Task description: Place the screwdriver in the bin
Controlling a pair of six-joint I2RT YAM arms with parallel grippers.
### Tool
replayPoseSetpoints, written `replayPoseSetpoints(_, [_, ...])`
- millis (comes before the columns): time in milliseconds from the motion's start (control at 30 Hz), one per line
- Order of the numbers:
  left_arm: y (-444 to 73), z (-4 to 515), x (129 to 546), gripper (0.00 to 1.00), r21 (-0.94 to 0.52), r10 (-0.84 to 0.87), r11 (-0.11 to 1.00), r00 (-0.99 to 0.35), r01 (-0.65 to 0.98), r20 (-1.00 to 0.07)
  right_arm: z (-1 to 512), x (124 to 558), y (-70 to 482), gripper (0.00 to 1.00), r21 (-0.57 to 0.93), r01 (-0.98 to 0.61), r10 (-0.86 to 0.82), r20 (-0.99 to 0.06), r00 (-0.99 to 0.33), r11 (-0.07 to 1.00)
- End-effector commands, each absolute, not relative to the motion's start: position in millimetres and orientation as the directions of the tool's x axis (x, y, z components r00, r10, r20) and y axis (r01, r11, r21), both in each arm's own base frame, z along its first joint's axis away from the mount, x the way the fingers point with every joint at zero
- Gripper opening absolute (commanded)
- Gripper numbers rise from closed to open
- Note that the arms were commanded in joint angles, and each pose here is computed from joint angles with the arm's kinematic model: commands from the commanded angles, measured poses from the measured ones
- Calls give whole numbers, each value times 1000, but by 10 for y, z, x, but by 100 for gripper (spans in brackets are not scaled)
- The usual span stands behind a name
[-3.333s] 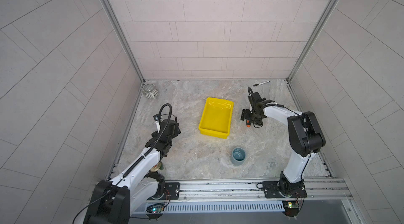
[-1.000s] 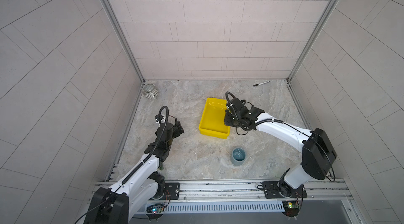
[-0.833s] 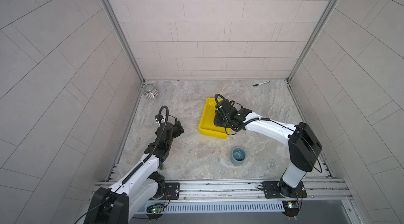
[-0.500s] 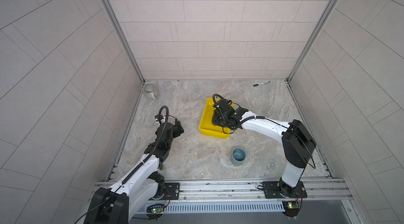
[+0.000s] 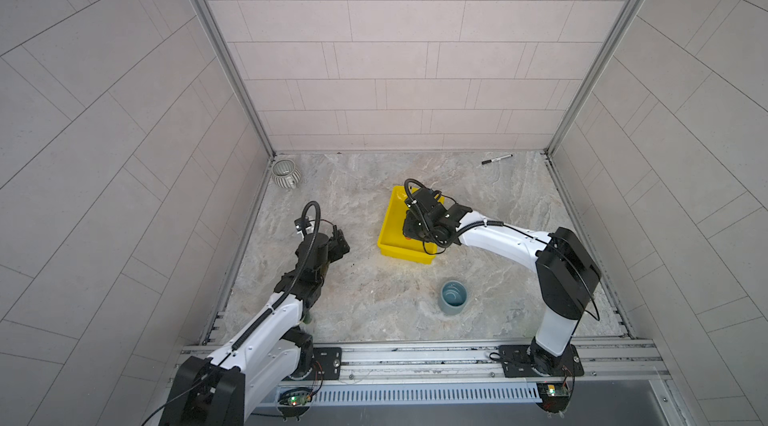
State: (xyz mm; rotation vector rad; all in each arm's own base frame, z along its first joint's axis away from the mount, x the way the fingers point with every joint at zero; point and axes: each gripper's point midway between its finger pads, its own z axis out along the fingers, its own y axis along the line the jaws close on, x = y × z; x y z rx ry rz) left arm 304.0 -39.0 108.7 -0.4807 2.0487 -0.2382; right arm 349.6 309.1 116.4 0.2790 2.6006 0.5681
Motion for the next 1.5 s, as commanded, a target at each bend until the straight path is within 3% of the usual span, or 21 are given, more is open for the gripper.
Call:
replayPoseSetpoints(0, [-360,1068,3021,94,-355,-428,903,-435,-241,-793,1358,3532,3073,34,456,104,315,-417,-853,884])
replayPoseSetpoints(433, [-434,1065,3035,94,-365,-419,908,-452,-205,-788,1549,3560,2928,36,437,90,308,-459,-833,895])
replayPoseSetpoints(667, [-955,1116,3042,94,-457,-357,888,-545,55,-758,1598,3560,2789,37,424,58,271,-461,-845,904])
replayPoseSetpoints(867, [-1450,1128,3080,94,-588,-389,796,-626,140,-676,1770,3595,1731,37,334,155,320,-526,-788,930])
replayPoseSetpoints(1033, [-2009,1099,3073,94,-576,-282,779,-682,249,-675,1831,3426,639,39,285,282,400,-599,-693,916])
replayPoseSetpoints(1133, [-2289,1027,3014,95,-551,-201,776,-709,306,-677,1886,3247,204,44,277,334,433,-636,-639,901])
replayPoseSetpoints(1267, [-2465,1062,2958,96,-551,-192,769,-705,324,-683,1913,3094,-125,60,246,375,436,-673,-598,894])
replayPoseSetpoints(1367, [-2640,1137,2920,97,-580,-204,739,-706,344,-678,1916,3074,-312,74,167,404,395,-708,-585,899])
replayPoseSetpoints(1467, [-2816,1160,2877,100,-604,-200,708,-717,365,-668,1932,3090,-515,79,62,451,337,-757,-560,890])
